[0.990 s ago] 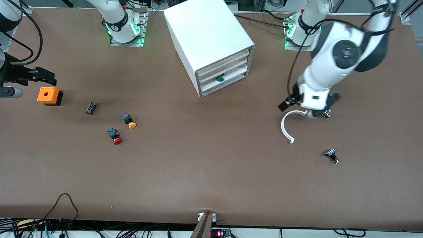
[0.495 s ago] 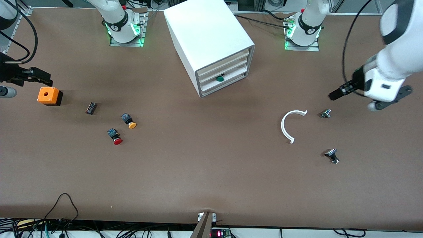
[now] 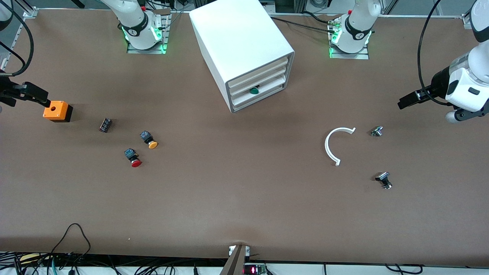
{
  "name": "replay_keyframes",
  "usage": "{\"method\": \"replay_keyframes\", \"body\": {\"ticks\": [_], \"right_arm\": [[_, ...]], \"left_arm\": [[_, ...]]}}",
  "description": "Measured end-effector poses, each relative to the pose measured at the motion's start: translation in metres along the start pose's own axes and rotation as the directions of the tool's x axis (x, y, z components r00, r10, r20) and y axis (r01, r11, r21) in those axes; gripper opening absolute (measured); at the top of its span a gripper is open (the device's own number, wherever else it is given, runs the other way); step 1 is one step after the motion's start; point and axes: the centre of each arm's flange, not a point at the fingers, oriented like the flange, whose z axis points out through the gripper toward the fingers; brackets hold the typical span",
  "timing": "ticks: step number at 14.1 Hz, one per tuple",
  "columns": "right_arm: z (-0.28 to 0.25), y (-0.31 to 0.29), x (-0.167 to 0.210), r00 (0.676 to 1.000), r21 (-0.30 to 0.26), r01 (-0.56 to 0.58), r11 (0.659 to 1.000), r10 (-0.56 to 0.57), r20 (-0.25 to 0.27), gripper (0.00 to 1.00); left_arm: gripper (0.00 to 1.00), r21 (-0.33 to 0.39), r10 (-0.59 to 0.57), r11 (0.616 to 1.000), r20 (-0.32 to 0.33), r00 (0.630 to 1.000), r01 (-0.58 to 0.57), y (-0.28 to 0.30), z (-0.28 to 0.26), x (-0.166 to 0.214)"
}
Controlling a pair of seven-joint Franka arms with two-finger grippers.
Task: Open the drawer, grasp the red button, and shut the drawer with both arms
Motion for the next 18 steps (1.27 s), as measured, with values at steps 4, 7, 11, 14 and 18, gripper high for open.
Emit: {"method": "replay_keyframes", "body": {"ticks": [4,7,11,14,18], "right_arm": [[-0.0009,0.0002,0.0008,1.000,-0.001,0.000,1.000,0.000,-0.007,1.00],[-0.0009,0.0002,0.0008,1.000,-0.001,0.000,1.000,0.000,-0.008,1.00],[-0.0008,0.0002,0.0009,1.000,-0.001,0.000,1.000,0.000,-0.008,1.00],[-0.0007,0.0001,0.0010,1.000,-0.001,0.000,1.000,0.000,-0.007,1.00],[-0.0003,-0.0003,0.0011,1.000,-0.001,0.001,1.000,-0.001,-0.007,1.00]], "left_arm": [[1.00,0.000,0.062,0.998,0.000,0.998,-0.062,-0.0013,-0.0014,0.0001],[1.00,0.001,0.150,0.989,0.000,0.989,-0.150,-0.0022,-0.0040,-0.0001],[1.00,0.001,0.161,0.987,0.001,0.987,-0.161,-0.0026,-0.0046,0.0001],[1.00,0.034,0.163,0.986,0.000,0.987,-0.163,-0.0058,-0.0028,0.0024],[1.00,0.038,0.169,0.985,0.000,0.986,-0.169,-0.0061,-0.0027,0.0029]]}}
